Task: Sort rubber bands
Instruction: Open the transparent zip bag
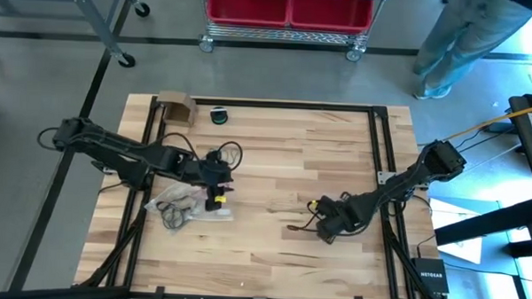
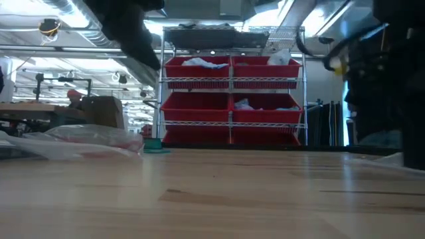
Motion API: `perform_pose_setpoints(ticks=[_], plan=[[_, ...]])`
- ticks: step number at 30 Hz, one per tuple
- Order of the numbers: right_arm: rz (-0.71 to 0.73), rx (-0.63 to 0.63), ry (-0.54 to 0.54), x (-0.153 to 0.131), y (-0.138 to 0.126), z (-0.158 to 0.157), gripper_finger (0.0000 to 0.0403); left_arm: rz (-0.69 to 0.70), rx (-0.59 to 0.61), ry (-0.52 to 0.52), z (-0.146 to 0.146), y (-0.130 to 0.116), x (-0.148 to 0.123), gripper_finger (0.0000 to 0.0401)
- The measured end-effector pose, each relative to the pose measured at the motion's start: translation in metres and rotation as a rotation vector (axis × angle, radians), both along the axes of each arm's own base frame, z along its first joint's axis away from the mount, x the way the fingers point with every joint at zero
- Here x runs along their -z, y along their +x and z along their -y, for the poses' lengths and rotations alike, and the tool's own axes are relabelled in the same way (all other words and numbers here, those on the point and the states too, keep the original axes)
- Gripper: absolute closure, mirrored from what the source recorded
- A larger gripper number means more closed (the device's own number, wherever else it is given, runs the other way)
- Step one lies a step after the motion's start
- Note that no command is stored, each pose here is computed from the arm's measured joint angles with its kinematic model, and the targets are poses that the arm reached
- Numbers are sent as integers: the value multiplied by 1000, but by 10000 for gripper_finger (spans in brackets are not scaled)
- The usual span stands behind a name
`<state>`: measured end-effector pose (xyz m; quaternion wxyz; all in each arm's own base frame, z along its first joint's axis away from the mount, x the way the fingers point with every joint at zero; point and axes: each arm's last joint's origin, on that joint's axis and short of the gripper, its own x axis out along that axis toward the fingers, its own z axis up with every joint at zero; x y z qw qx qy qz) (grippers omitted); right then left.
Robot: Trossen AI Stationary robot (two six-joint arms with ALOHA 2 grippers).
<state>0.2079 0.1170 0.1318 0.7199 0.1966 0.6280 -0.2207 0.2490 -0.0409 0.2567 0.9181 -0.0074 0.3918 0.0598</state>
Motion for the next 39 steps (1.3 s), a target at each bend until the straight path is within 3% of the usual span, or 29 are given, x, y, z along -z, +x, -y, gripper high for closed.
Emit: perform_pose_setpoints(ticks=[4, 9, 13, 18, 24, 28, 34, 39], plan=[[180, -95, 23, 3, 19, 5, 203, -3, 22, 45, -6, 4, 4, 272], [421, -326, -96, 1, 55, 22, 203, 37, 37, 77, -14, 10, 26, 272], [534, -484, -230, 10, 83, 44, 203, 87, 55, 89, -18, 14, 44, 272], [667, -591, -377, 21, 117, 74, 203, 112, 54, 107, -22, 21, 58, 272], [645, -598, -423, 12, 153, 106, 203, 56, 77, 132, -23, 34, 83, 272], [530, -615, -342, -20, 163, 114, 203, 36, 80, 126, -22, 41, 97, 272], [380, -619, -150, -56, 136, 97, 203, 99, 125, 80, -15, 51, 103, 272], [373, -560, -105, -43, 108, 61, 203, 161, 202, 38, -12, 62, 114, 272]])
